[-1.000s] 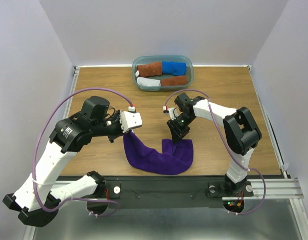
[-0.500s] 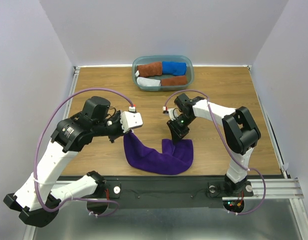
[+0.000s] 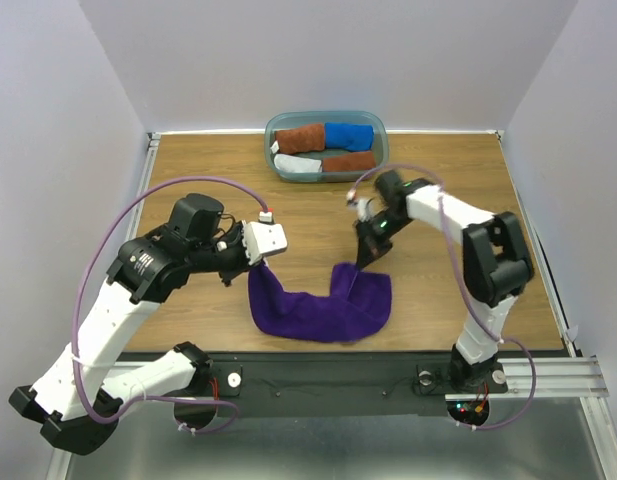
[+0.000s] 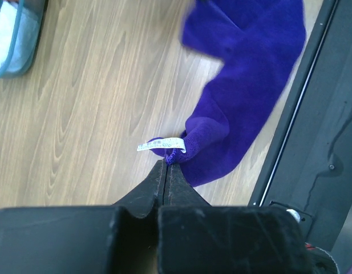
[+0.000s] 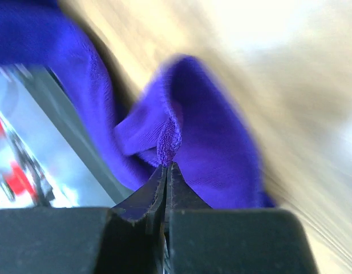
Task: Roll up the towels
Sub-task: Flatten the towel
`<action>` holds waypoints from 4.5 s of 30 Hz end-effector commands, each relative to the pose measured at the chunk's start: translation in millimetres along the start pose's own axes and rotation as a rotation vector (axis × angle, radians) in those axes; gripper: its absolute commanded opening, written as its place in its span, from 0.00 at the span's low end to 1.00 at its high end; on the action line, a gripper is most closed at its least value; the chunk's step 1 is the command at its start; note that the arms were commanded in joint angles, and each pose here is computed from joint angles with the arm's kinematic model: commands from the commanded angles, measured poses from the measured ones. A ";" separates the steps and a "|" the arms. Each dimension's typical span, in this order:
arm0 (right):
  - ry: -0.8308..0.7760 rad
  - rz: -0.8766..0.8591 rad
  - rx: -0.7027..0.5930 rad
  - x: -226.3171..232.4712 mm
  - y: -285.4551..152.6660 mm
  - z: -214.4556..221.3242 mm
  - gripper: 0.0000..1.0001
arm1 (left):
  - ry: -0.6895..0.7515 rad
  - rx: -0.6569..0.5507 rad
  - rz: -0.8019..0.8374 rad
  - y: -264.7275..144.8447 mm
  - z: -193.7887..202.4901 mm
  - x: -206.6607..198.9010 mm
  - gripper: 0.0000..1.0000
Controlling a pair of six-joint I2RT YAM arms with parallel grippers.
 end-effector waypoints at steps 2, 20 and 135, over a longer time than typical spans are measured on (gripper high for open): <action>-0.006 -0.002 -0.423 4.4 -143.2 -39.0 0.01 | -0.048 -0.046 -0.187 -7.5 -10.7 32.1 0.00; 0.131 0.139 -0.912 -48.6 -337.6 8.9 0.01 | -0.155 -0.099 -0.538 -21.9 -2.0 142.0 0.00; 0.173 0.501 0.056 -150.4 -121.9 129.3 0.33 | -0.304 0.561 0.367 86.5 233.5 -9.8 0.43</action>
Point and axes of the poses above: each gripper's point midway between its finger pads, its own y axis out along the fingers, its own x axis along the line the jaws close on, z = x × y, the point moved 4 cm from there along -y, back along the fingers, and after that the axes turned 6 degrees about y, right-handed, at the moved point
